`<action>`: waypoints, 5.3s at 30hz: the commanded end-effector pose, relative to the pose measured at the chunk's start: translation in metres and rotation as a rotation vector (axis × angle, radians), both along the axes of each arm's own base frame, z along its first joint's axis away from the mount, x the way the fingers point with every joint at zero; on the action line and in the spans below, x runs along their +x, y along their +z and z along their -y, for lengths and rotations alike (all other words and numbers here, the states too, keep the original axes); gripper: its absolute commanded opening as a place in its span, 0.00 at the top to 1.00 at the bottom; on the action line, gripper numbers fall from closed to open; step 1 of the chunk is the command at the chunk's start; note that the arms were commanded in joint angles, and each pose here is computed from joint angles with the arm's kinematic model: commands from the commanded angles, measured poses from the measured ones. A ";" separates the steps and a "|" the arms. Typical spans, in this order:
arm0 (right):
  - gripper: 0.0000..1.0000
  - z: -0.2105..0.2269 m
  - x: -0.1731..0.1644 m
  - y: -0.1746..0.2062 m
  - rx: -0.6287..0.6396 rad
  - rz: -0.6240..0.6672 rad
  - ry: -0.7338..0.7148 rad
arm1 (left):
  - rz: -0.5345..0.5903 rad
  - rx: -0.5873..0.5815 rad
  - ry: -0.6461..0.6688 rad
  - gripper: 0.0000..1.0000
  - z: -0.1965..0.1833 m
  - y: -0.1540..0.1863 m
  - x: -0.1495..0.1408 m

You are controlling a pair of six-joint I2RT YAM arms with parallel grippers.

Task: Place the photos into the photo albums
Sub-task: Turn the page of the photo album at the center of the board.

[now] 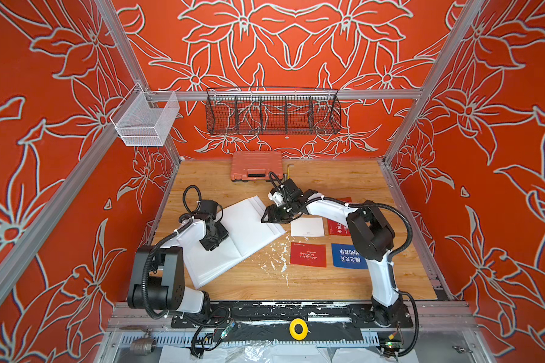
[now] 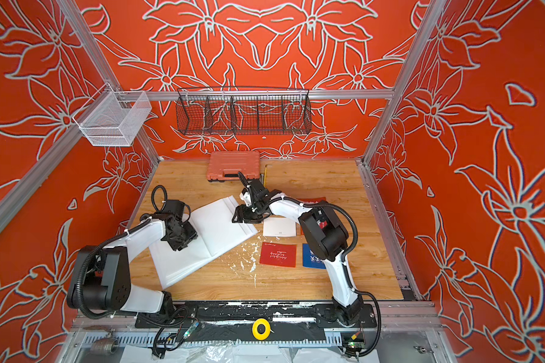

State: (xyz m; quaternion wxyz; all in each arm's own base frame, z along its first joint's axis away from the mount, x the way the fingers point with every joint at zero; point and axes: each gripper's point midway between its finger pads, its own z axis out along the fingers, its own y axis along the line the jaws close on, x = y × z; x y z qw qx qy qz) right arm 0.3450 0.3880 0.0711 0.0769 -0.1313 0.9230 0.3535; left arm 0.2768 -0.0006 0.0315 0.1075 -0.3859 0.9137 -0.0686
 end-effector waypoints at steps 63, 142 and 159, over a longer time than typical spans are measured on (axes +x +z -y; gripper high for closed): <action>0.34 -0.105 -0.114 0.100 0.212 0.069 0.314 | 0.473 0.114 0.199 0.53 -0.038 0.156 -0.056; 0.63 -0.132 -0.110 0.059 0.172 0.010 0.365 | 0.302 0.116 0.088 0.51 -0.033 0.115 -0.044; 0.36 -0.168 -0.186 0.057 0.194 -0.046 0.547 | 0.412 0.224 0.125 0.51 -0.053 0.181 -0.053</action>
